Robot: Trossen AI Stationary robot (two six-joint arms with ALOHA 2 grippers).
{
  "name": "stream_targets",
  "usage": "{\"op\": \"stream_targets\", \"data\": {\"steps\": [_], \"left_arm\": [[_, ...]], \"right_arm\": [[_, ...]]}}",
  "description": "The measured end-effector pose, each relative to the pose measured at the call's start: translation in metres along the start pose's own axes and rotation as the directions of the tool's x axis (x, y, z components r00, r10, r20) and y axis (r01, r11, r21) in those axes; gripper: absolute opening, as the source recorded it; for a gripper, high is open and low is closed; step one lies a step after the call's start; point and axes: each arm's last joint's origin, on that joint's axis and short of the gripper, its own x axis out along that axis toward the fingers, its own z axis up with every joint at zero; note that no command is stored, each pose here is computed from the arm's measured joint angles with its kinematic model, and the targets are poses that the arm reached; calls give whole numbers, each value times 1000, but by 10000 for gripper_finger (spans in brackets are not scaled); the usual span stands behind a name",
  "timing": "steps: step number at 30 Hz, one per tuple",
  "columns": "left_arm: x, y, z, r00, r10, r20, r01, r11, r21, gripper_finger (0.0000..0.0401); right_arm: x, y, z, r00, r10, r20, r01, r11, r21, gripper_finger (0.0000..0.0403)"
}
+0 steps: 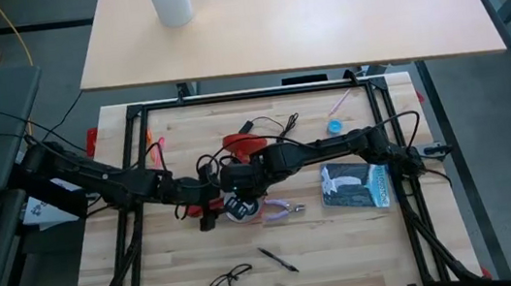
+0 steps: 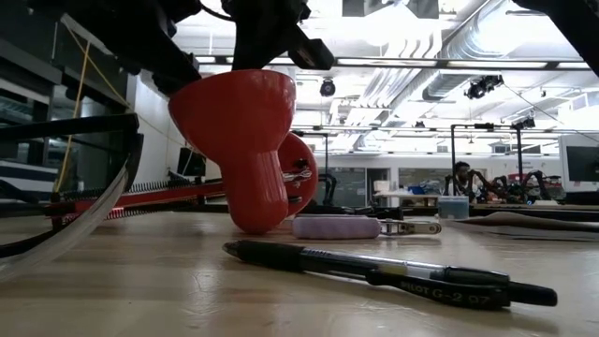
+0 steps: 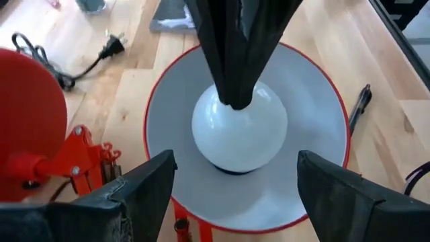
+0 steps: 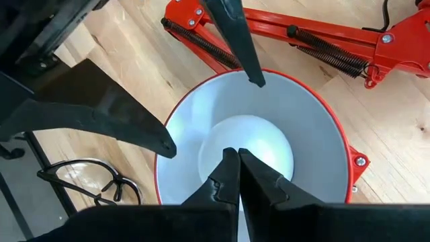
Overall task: Screw lightbulb
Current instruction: Insert the lightbulb into the desk lamp
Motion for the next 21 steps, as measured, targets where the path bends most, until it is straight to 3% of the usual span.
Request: {"op": "stream_targets", "data": {"steps": [6,14,21], "left_arm": [[3,1,-11,1000,12,-27,-14,998,-67,287],[8,3,-25,999,15,45,-5,974,-228,287],[9,6,-29,993,110,30,-102,974,-200,287]], "right_arm": [[0,0,0,1000,0,-1,0,1000,0,0],[0,0,0,1000,0,-1,0,1000,-1,0],[2,1,-1,1000,4,-11,-4,1000,-2,0]]}}
